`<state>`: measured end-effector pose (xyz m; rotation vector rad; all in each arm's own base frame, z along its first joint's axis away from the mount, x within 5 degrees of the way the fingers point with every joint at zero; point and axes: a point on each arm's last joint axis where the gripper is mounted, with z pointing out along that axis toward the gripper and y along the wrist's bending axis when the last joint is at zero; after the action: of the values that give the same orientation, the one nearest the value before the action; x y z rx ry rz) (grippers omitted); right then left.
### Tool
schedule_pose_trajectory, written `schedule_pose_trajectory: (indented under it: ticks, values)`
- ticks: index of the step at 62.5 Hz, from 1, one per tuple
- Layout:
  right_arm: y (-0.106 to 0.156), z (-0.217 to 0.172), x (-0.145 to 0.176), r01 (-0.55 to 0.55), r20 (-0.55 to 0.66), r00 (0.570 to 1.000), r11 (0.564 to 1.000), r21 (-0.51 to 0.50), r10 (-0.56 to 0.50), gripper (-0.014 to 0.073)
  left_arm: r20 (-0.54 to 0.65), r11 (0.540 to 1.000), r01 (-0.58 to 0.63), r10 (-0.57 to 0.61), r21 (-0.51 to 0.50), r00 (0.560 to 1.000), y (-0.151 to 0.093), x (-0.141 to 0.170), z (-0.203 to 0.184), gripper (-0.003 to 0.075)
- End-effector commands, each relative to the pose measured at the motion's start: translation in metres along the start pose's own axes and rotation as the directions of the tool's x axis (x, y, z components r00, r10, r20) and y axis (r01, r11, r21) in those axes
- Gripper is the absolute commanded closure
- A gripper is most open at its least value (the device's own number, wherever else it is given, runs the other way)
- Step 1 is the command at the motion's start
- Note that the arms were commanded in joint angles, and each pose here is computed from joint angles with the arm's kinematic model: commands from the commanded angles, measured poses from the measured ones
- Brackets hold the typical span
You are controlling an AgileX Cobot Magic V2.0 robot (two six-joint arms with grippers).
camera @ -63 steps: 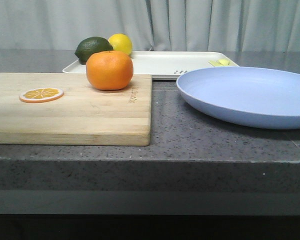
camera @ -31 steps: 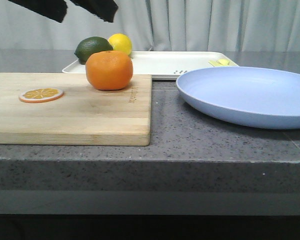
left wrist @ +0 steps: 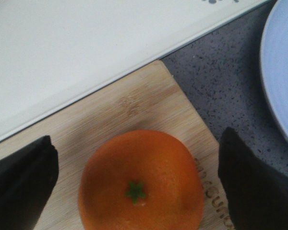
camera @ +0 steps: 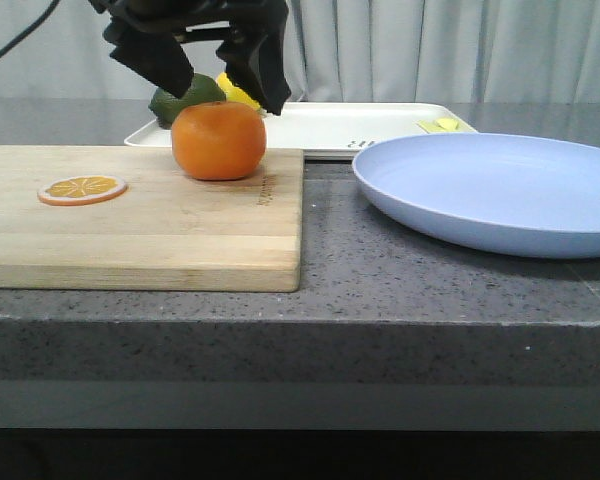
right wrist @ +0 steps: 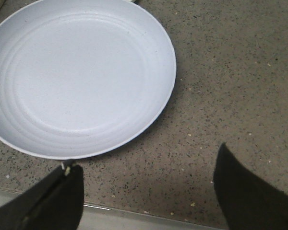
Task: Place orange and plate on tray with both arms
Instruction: 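Move the left gripper down over the orange on the cutting board, then close the left gripper around the orange, then lift the orange with the left gripper and carry it over the blue plate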
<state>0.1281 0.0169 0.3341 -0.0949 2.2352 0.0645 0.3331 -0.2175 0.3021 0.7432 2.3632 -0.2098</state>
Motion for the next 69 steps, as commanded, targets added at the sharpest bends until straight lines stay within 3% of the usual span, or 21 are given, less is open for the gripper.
schedule_pose_trajectory:
  ticks: [1, 18, 31, 41, 55, 69]
  values:
    - [0.001, -0.007, -0.013, 0.004, 0.086, 0.996, 1.0, -0.008, -0.004, 0.0025, 0.085, 1.0, -0.002, 0.002, 0.002, 0.996, -0.001, -0.015, -0.018, 0.006]
    - [0.001, -0.007, -0.013, 0.004, 0.086, 0.996, 1.0, -0.008, -0.004, 0.0025, 0.03, 1.0, -0.003, 0.003, 0.004, 1.0, -0.002, -0.01, -0.003, 0.0076]
    - [0.001, -0.007, -0.013, 0.004, 0.086, 0.996, 1.0, -0.008, -0.004, 0.0025, 0.024, 1.0, 0.008, -0.009, 0.014, 1.0, -0.003, -0.009, -0.002, 0.0274]
    - [0.001, -0.007, -0.013, 0.004, 0.085, 0.996, 1.0, -0.008, -0.004, 0.0025, 0.039, 1.0, -0.004, 0.003, 0.027, 0.999, -0.01, -0.017, -0.01, 0.029]
    - [0.001, -0.007, -0.013, 0.004, 0.087, 0.996, 1.0, -0.008, -0.004, 0.0025, 0.128, 0.991, -0.095, 0.082, 0.099, 0.988, -0.058, -0.04, -0.027, 0.029]
    - [0.001, -0.007, -0.013, 0.004, 0.084, 0.996, 1.0, -0.008, -0.004, 0.0025, 0.174, 0.969, -0.184, 0.155, 0.166, 0.972, -0.112, -0.057, -0.013, 0.029]
